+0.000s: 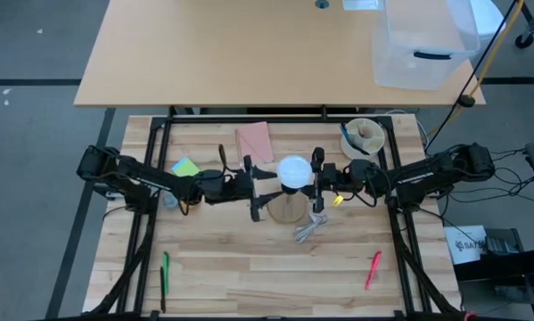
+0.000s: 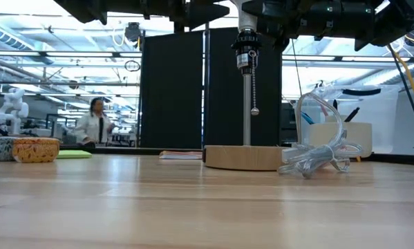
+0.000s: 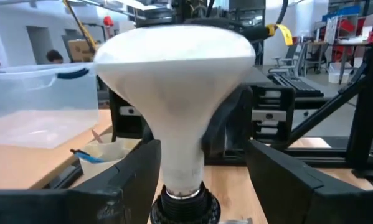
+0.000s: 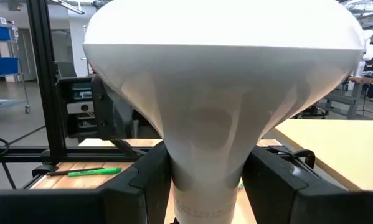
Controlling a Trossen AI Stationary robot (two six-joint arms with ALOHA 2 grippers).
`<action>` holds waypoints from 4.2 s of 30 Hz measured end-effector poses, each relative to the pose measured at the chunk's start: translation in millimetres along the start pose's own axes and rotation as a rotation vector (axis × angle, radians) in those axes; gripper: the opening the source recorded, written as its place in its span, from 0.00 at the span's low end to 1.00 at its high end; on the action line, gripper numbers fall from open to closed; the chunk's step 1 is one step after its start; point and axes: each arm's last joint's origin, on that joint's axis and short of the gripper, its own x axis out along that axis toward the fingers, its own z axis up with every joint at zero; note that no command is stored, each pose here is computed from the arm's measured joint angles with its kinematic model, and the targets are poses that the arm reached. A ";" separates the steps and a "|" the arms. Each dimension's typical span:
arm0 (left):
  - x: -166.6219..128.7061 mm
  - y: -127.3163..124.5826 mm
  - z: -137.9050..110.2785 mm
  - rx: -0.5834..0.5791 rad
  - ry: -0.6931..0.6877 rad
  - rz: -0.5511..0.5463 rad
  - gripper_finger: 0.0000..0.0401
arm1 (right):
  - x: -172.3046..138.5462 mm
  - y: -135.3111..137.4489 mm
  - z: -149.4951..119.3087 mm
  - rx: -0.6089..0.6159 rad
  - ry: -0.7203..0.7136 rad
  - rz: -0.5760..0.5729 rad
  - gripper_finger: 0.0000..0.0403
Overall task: Screw lightbulb
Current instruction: Insert the lightbulb into the lamp
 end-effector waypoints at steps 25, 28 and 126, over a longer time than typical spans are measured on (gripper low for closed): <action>-6.7 18.9 115.6 0.302 0.067 -0.003 0.00 | -0.1 0.1 -0.8 0.007 0.007 0.000 0.41; -0.4 24.2 123.8 0.309 0.104 -0.038 0.00 | -0.1 0.0 -0.9 0.007 0.007 0.000 0.41; 35.0 38.3 103.3 0.324 0.392 -0.119 0.00 | -4.7 16.8 5.5 -0.018 -0.013 -0.003 0.63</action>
